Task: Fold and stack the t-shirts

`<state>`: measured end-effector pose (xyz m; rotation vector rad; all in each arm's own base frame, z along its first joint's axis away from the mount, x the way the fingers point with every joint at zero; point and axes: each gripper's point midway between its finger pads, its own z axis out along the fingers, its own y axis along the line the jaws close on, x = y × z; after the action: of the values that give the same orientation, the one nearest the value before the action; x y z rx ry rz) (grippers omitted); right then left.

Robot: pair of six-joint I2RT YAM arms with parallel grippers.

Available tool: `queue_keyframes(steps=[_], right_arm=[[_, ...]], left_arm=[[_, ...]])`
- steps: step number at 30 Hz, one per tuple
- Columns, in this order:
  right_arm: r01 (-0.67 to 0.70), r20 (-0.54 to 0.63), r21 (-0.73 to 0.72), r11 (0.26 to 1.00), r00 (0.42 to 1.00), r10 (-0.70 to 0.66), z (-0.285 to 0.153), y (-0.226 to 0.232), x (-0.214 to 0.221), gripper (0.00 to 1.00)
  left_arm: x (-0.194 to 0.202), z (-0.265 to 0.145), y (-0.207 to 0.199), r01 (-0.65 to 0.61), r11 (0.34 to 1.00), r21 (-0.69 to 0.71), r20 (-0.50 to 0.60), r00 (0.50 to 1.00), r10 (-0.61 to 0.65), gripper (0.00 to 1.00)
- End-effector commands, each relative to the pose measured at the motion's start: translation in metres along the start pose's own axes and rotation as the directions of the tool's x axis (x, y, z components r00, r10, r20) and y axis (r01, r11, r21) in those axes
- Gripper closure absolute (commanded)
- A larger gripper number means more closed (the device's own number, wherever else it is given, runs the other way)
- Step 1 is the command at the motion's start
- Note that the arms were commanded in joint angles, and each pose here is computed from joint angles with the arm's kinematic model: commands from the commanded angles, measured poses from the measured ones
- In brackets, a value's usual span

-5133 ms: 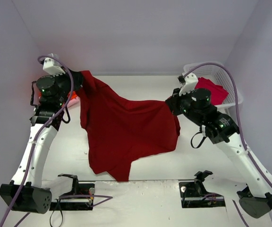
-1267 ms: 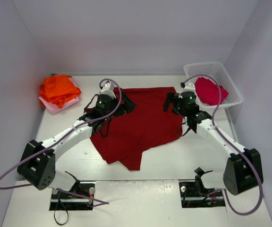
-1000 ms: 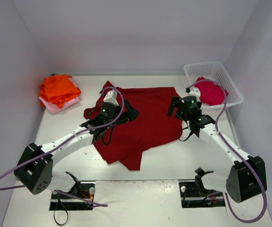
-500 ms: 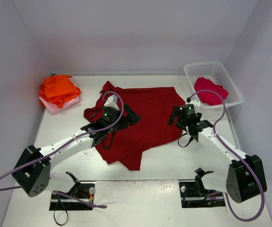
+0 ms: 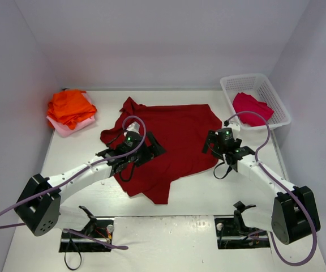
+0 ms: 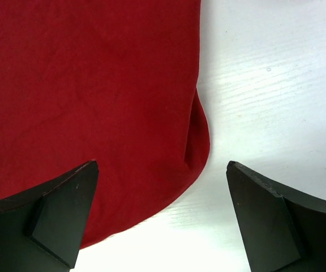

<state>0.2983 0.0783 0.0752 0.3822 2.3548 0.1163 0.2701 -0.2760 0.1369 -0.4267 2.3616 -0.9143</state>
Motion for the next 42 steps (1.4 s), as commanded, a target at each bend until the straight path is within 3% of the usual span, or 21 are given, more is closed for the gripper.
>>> queue_keyframes(steps=[1,11,22,27,42], right_arm=[[-0.029,0.038,-0.017,0.999,0.999,0.030,0.000,0.005,-0.009,0.08],[-0.009,0.048,0.011,1.000,0.999,0.008,0.007,0.003,-0.014,0.10],[-0.001,0.057,-0.012,1.000,0.998,0.001,0.017,0.016,-0.026,0.11],[-0.004,0.050,-0.025,1.000,0.999,0.005,0.020,0.020,-0.024,0.12],[-0.002,0.065,-0.040,0.999,0.998,0.005,0.018,0.022,-0.028,0.13]], left_arm=[[0.006,-0.011,-0.010,0.035,0.999,0.032,-0.022,0.999,-0.035,0.16],[0.048,-0.015,0.006,0.099,0.995,0.008,-0.119,0.988,-0.097,0.16],[0.072,-0.067,0.020,0.162,0.986,0.023,-0.062,0.985,-0.161,0.16],[0.096,-0.084,0.044,0.161,0.986,-0.030,-0.103,0.981,-0.163,0.16],[0.121,-0.044,0.048,0.158,0.984,-0.083,-0.131,0.977,-0.168,0.16]])
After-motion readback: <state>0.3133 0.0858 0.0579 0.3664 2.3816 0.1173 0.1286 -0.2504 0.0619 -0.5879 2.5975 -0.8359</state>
